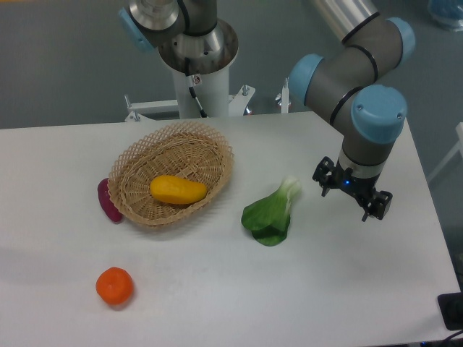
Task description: Pick up the mango from the basket
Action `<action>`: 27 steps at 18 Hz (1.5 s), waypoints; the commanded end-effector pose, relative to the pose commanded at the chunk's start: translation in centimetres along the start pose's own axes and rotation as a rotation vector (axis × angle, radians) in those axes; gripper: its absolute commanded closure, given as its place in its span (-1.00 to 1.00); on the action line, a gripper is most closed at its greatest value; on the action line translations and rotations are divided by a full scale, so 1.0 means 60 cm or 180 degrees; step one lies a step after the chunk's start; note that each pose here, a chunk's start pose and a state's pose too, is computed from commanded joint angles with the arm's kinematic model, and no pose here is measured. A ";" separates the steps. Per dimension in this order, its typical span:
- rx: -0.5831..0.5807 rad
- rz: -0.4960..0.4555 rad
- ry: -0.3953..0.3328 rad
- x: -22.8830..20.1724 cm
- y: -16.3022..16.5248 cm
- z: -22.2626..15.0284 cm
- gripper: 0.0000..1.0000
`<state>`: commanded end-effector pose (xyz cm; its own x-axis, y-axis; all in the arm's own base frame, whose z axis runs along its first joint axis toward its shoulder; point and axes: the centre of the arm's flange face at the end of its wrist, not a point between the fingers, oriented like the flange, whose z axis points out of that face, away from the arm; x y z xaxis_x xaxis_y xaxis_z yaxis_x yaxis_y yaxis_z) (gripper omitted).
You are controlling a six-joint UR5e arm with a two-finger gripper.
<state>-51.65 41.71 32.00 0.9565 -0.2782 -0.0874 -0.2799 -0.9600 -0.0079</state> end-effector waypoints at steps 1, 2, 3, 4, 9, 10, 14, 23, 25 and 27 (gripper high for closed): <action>0.0001 0.0000 -0.0005 0.000 0.000 -0.002 -1.00; 0.0001 0.0000 -0.0005 0.000 0.000 -0.002 -1.00; 0.0001 0.0000 -0.0005 0.000 0.000 -0.002 -1.00; 0.0001 0.0000 -0.0005 0.000 0.000 -0.002 -1.00; 0.0020 -0.0005 -0.0001 0.000 0.001 -0.002 -1.00; 0.0021 -0.0010 -0.0006 0.000 0.001 -0.002 -1.00; 0.0042 -0.0039 0.0023 0.005 0.009 0.006 -1.00; 0.0435 -0.0410 0.0138 0.023 0.010 -0.007 -1.00; 0.0500 -0.0490 0.0168 0.050 0.006 -0.015 -1.00; 0.0481 -0.0428 0.0245 0.086 -0.012 -0.003 -1.00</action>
<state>-46.49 40.98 31.75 0.9879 -0.1553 0.0007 -0.1530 -0.9745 -0.1642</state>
